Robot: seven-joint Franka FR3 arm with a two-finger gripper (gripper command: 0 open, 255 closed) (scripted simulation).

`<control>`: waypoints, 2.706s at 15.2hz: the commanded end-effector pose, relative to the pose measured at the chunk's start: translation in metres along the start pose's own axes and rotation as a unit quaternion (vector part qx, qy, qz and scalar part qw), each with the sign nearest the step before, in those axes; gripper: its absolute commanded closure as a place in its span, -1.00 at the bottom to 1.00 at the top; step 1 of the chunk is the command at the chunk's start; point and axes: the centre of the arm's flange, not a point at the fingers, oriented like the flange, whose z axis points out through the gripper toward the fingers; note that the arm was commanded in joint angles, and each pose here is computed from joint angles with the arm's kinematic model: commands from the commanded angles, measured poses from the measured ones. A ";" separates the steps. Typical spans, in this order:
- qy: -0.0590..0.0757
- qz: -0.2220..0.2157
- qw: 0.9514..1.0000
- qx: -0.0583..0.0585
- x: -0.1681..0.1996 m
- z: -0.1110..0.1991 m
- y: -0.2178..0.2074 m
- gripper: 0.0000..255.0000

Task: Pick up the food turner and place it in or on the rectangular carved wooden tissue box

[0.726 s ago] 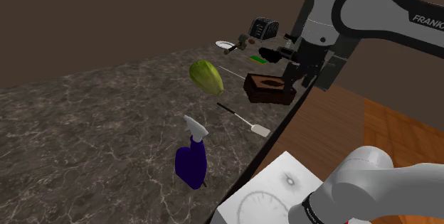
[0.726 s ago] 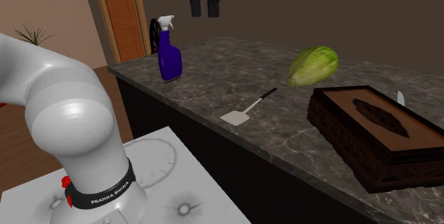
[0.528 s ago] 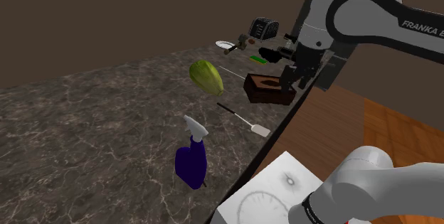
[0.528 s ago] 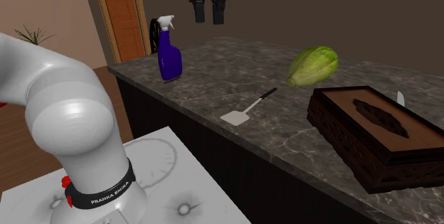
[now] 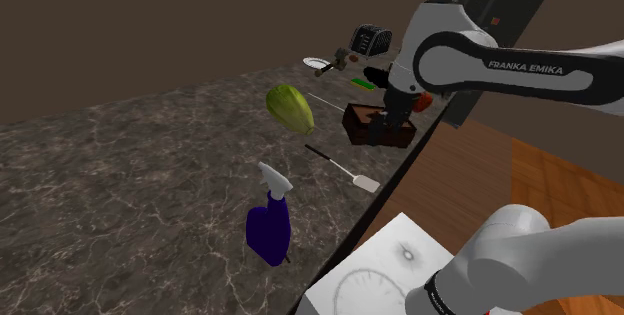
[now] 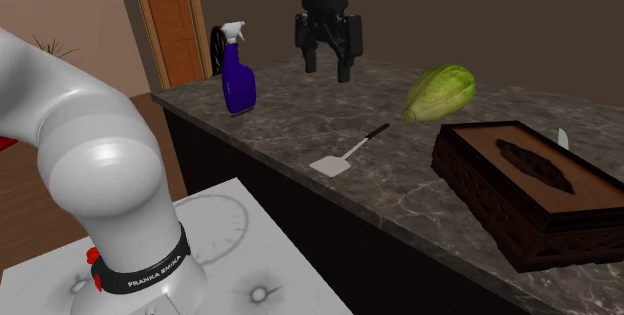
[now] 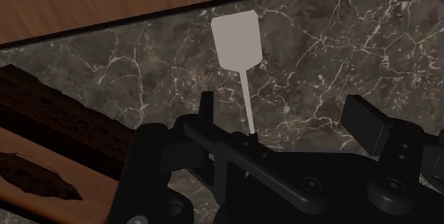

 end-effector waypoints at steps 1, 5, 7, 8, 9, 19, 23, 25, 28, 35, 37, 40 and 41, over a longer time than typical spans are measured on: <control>0.006 -0.017 1.000 0.005 0.013 0.023 0.003 -1.00; 0.016 -0.050 0.999 0.016 0.043 0.065 0.006 -1.00; 0.020 -0.066 0.997 0.021 0.058 0.086 0.006 -1.00; 0.023 -0.074 0.997 0.024 0.065 0.097 0.006 -1.00; 0.025 -0.082 0.996 0.026 0.073 0.107 0.006 -1.00; 0.031 -0.104 0.994 0.034 0.095 0.172 0.002 -1.00; 0.031 -0.104 0.994 0.034 0.095 0.175 0.002 -1.00; 0.031 -0.104 0.994 0.034 0.095 0.175 0.002 -1.00; 0.031 -0.104 0.994 0.034 0.095 0.175 0.002 1.00; 0.031 -0.104 0.994 0.034 0.095 0.175 0.002 1.00; 0.031 -0.104 0.994 0.034 0.095 0.175 0.002 1.00; 0.031 -0.104 0.994 0.034 0.096 0.159 0.003 1.00; 0.031 -0.104 0.994 0.034 0.096 0.154 0.003 1.00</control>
